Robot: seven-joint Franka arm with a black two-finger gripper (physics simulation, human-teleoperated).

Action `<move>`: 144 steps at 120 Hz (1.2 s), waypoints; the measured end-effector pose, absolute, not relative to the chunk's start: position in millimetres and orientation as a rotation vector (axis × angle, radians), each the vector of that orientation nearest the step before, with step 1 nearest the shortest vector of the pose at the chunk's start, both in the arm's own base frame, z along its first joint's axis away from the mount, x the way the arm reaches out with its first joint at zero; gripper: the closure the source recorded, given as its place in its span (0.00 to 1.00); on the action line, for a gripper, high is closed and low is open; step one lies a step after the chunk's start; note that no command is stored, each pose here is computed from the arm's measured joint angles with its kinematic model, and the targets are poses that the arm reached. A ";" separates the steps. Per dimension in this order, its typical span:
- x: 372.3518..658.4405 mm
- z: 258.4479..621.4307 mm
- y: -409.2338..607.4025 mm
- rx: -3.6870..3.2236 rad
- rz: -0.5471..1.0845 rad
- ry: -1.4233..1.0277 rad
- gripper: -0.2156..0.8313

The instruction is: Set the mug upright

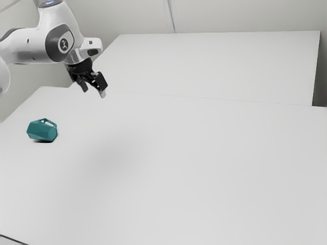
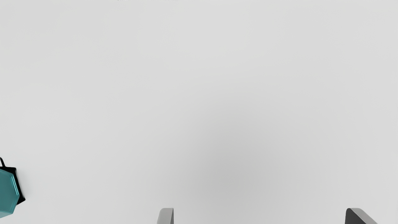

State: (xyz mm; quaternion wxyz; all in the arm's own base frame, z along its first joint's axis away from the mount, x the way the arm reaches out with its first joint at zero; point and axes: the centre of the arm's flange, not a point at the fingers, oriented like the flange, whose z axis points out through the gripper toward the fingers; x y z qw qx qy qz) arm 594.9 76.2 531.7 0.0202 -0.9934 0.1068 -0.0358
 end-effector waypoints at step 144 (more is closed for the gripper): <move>540.0 430.7 451.9 -3.135 -0.070 -0.082 0.21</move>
